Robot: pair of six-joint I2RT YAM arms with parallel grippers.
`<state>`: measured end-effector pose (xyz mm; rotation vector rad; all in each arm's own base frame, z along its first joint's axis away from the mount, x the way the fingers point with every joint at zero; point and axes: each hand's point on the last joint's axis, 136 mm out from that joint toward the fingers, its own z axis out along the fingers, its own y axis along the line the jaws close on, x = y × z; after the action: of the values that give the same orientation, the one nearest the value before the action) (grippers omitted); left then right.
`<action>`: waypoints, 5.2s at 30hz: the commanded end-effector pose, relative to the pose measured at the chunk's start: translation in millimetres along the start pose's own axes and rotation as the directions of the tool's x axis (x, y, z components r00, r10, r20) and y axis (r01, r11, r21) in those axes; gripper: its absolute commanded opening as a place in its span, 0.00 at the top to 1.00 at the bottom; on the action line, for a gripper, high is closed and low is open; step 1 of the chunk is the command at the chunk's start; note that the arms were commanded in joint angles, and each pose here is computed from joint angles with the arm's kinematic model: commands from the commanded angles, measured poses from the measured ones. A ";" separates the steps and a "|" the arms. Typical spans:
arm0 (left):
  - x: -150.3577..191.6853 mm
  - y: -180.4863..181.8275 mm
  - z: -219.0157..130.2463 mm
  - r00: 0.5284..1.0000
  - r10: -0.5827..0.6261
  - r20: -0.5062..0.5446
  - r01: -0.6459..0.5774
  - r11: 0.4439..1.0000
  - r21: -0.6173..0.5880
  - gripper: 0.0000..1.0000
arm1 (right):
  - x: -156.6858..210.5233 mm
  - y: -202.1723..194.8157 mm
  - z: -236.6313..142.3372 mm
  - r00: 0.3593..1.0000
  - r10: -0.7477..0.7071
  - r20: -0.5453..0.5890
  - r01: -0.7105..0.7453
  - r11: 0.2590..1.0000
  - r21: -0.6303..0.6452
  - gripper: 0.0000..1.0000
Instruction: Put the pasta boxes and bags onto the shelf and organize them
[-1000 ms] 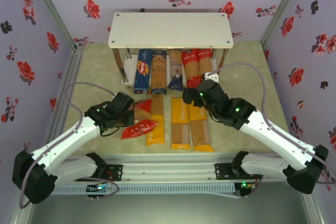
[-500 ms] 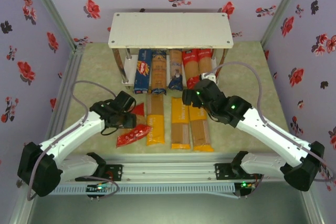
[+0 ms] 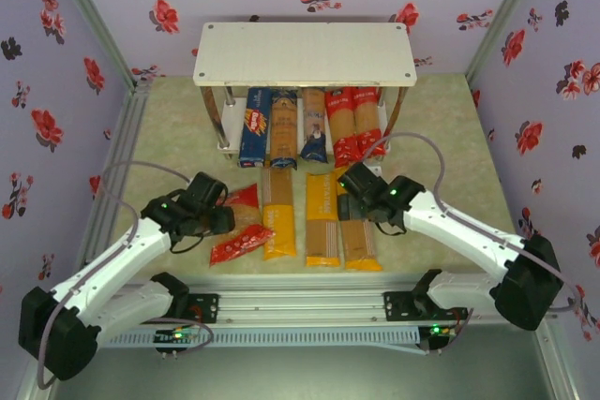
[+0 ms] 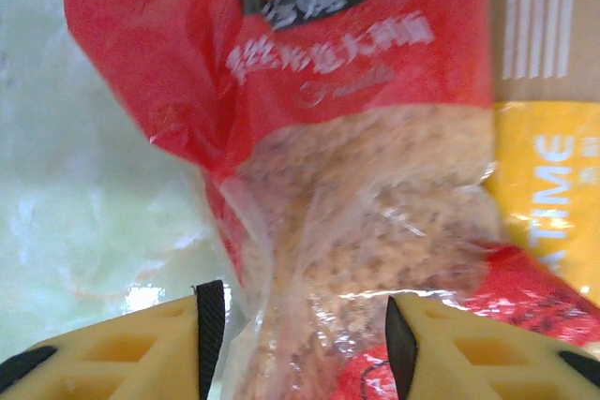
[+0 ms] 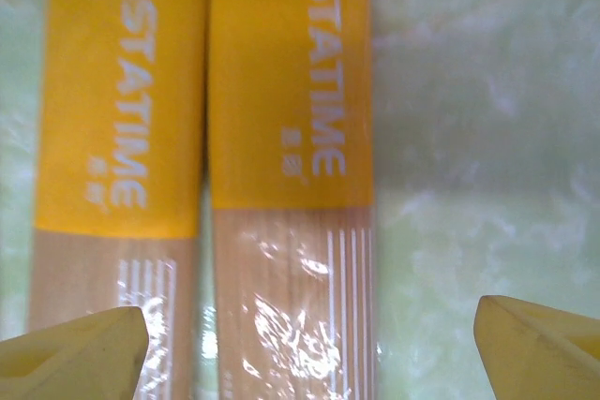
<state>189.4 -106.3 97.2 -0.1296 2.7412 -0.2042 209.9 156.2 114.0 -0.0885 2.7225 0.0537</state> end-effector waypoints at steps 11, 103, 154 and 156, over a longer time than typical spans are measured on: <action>21.9 12.5 31.2 0.994 -0.097 -0.047 0.096 0.995 -0.014 0.50 | 40.5 -5.3 30.4 0.988 0.055 -0.142 -0.053 0.998 0.014 0.07; -47.9 -29.2 -37.8 0.989 0.131 -0.063 -0.124 0.987 0.101 1.00 | 20.5 7.5 52.7 0.982 0.042 -0.184 -0.045 0.999 -0.008 0.08; -400.2 -148.5 -302.5 0.455 0.047 0.889 -0.384 0.911 0.149 1.00 | -20.0 12.1 35.7 0.994 -0.001 -0.106 0.003 1.000 0.011 0.08; -401.8 -148.3 -292.2 0.467 0.048 0.883 -0.375 0.915 0.149 1.00 | -19.2 11.6 36.8 0.994 0.000 -0.111 0.002 1.000 0.012 0.08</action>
<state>460.7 -182.6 468.7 0.2619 1.8564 -0.3812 244.5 181.0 92.8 -0.0888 2.8175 0.0901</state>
